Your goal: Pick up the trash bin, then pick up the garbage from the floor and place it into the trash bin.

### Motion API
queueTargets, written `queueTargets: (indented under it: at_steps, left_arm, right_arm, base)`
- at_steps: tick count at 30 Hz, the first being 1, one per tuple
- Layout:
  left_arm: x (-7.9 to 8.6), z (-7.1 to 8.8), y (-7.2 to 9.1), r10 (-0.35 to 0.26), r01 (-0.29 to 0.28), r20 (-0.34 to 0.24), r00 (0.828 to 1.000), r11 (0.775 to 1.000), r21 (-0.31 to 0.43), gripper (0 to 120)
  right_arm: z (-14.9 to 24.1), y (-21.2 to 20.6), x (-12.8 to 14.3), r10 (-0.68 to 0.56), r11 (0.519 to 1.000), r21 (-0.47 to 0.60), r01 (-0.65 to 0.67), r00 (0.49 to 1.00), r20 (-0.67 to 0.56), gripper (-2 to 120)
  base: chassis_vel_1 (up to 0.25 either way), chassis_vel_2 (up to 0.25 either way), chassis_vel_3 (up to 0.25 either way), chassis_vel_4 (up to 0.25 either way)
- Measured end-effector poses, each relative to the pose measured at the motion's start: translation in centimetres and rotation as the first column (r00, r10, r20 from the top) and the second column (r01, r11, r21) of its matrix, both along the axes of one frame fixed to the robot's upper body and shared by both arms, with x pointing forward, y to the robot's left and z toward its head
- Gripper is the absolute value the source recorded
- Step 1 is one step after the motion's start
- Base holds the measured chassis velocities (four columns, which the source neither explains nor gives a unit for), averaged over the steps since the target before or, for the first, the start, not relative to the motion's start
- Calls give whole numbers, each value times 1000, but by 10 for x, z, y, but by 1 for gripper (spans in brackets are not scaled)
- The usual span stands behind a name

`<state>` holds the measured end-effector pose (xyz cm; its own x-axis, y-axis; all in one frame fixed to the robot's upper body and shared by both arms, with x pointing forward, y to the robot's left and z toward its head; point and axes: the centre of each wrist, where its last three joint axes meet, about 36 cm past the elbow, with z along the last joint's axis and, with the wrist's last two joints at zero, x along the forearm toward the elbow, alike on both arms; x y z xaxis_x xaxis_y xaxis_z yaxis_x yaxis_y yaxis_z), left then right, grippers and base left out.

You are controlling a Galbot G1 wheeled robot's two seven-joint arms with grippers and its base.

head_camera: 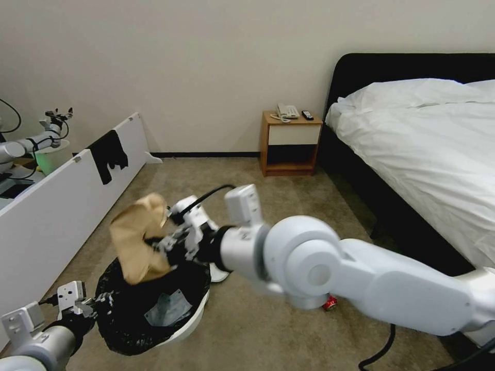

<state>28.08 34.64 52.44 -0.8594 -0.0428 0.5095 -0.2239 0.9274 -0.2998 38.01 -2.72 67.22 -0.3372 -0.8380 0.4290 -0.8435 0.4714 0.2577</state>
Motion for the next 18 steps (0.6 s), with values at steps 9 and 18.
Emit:
queueTargets:
  at_steps: [9,18]
  left_arm:
    - [-1,1,-1,-2,2,3,1000,1000,0,2]
    - [-2,1,-4,-1,1,8,1000,1000,-4,2]
  right_arm:
    - [-25,-1,-3,-37,995,-91,34,999,-31,0]
    - [-39,-4,-3,-74,986,-150,67,996,-43,0]
  base:
    - [0,0,0,0]
    - [0,0,0,0]
